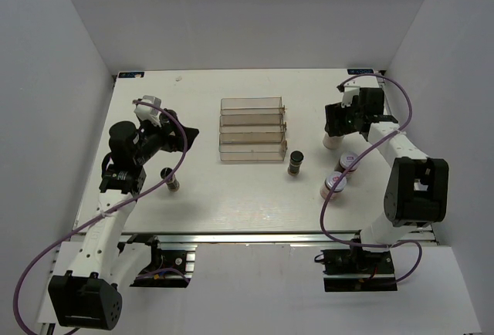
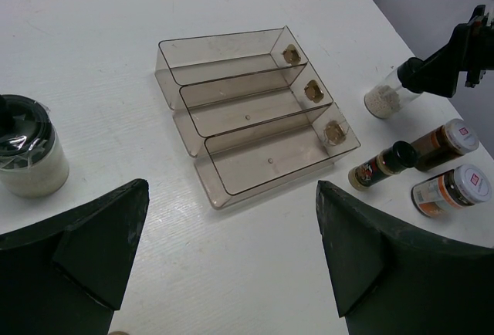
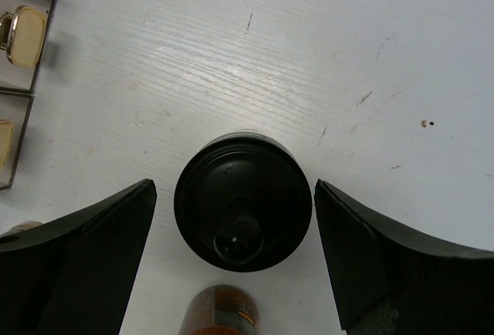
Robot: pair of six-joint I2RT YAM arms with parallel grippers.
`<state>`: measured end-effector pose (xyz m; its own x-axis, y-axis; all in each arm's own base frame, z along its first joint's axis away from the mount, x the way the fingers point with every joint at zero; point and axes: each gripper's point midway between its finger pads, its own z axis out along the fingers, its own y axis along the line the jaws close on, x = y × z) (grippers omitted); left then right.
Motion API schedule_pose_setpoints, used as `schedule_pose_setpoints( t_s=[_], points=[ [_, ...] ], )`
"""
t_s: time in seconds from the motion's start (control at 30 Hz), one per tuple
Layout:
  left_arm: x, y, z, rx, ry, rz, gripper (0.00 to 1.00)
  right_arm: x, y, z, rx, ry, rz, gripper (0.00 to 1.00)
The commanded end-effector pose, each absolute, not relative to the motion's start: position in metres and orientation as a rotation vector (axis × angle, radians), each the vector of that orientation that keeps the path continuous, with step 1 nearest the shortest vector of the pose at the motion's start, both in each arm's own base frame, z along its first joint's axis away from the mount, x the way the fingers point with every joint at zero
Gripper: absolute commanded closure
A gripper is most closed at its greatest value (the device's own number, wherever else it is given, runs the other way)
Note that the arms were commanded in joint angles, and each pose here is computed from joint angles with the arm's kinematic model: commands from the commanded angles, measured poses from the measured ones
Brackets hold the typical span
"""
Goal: Organize the condiment bottles
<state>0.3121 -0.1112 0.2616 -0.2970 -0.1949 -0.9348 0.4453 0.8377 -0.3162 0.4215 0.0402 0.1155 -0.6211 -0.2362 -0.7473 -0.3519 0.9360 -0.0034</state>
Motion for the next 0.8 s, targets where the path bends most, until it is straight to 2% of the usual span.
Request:
schedule_pose_setpoints(
  t_s=[0.0,0.27,0.37,0.4,0.47,0.53,0.67,0.7,0.73,0.77],
  points=[
    [0.311,-0.113,0.262,0.207,1.767,-0.642,0.02,0.442,0.041,0.133,-0.402,2.202,0.178,0.12],
    [0.311,-0.112,0.263,0.208,1.766,-0.639,0.02,0.440,0.043,0.125,-0.407,2.211,0.196,0.22],
    [0.311,-0.112,0.262,0.207,1.767,-0.639,0.02,0.440,0.044,0.122,-0.409,2.220,0.196,0.33],
    [0.311,-0.112,0.264,0.207,1.764,-0.640,0.02,0.440,0.043,0.122,-0.410,2.218,0.196,0.40],
    [0.310,-0.112,0.263,0.206,1.766,-0.640,0.02,0.440,0.043,0.120,-0.413,2.224,0.195,0.48],
    [0.310,-0.112,0.263,0.207,1.764,-0.640,0.02,0.440,0.043,0.120,-0.418,2.222,0.196,0.62],
    [0.310,-0.112,0.263,0.207,1.764,-0.640,0.02,0.443,0.043,0.132,-0.437,2.192,0.182,0.79],
    [0.310,-0.113,0.263,0.208,1.764,-0.641,0.02,0.444,0.043,0.138,-0.447,2.176,0.179,0.87],
    [0.310,-0.113,0.263,0.208,1.764,-0.641,0.02,0.444,0.044,0.143,-0.458,2.165,0.183,0.89],
    [0.310,-0.113,0.264,0.209,1.763,-0.642,0.02,0.444,0.046,0.147,-0.467,2.158,0.187,0.99]
  ],
)
